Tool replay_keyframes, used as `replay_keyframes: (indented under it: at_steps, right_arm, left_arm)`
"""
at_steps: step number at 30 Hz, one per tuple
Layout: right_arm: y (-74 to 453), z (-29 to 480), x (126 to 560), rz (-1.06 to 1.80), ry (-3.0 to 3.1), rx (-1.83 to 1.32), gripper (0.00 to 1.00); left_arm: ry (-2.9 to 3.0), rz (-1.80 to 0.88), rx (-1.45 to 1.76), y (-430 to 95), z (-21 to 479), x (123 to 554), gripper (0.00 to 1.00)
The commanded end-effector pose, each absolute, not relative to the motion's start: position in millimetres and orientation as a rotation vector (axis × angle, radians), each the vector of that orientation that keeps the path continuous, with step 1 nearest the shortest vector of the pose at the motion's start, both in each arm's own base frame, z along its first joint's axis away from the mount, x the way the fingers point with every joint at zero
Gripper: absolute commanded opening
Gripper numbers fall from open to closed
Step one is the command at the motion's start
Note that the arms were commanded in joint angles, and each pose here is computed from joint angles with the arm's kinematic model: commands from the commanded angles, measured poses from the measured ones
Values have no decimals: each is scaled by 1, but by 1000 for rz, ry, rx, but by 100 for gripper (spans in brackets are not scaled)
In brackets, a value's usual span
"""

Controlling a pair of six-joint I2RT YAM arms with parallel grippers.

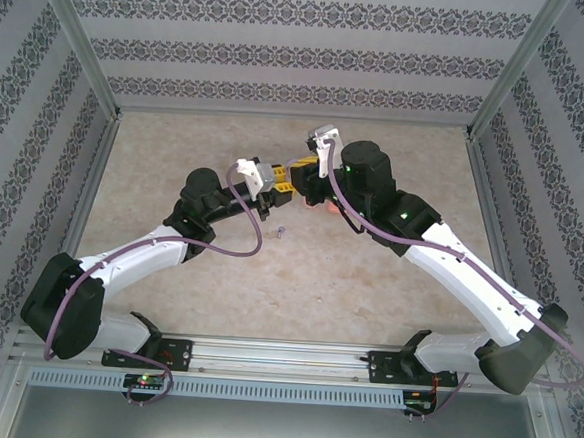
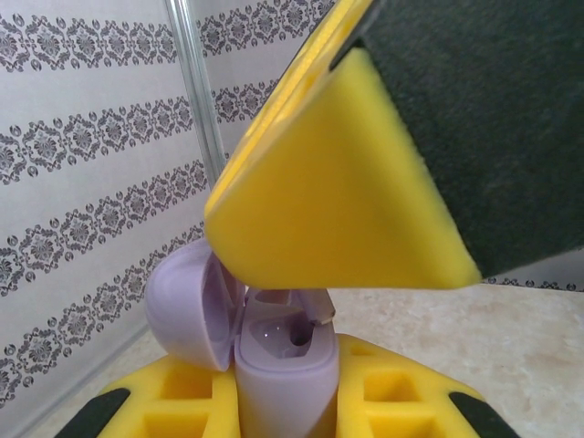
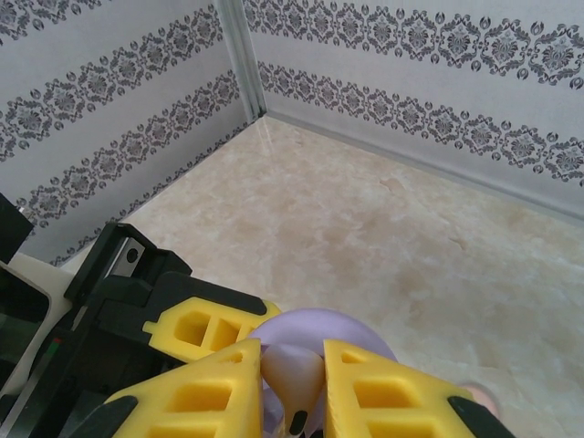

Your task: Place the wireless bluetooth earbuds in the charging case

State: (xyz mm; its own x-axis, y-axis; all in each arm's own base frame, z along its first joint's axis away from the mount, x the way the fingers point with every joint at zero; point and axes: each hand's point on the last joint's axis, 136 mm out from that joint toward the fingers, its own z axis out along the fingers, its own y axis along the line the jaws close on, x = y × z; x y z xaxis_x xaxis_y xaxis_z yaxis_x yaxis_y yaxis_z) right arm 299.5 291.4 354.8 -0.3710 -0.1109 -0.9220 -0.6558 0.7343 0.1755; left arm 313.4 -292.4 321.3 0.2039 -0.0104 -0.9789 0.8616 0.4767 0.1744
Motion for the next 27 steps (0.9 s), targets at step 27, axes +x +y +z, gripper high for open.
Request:
replay_keyframes:
  at_steps: [27]
  right_arm:
    - [308,322,285,609,1916,-802,19]
  left_arm:
    - [1089,-754,907,-294,362,294,0]
